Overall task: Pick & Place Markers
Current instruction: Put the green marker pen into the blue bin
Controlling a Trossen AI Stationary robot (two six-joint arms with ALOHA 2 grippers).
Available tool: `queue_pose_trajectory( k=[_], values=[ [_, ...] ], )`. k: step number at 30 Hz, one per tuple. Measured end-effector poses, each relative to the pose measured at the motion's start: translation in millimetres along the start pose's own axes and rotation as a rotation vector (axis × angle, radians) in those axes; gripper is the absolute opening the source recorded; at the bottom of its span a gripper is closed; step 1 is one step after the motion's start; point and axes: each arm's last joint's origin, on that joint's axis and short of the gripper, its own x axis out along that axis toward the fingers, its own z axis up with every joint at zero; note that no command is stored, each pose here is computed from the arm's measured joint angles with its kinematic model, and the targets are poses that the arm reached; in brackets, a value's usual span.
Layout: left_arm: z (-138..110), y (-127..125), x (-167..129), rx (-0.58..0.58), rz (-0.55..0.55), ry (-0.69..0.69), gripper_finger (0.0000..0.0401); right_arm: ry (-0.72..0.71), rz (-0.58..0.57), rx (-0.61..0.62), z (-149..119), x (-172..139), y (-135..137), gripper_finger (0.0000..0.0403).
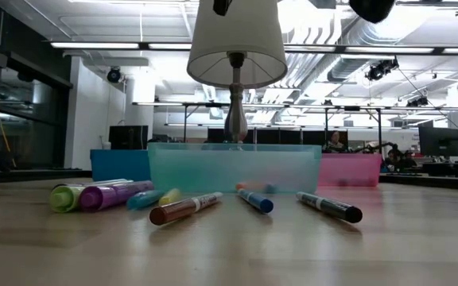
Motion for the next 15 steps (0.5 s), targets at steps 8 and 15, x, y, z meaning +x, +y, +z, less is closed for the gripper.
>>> queue_pose_trajectory(
  k=[8,15],
  values=[
    [6.1,17.3,-26.1,0.064,0.128,0.157,0.0035,0.166,-0.074,0.042,-16.2,-4.5,-7.6,0.0177],
    [-2.8,34.7,-53.1,0.208,0.373,0.402,0.0035,0.196,-0.135,0.043,-25.1,-5.2,-7.6,0.0177]
  ],
)
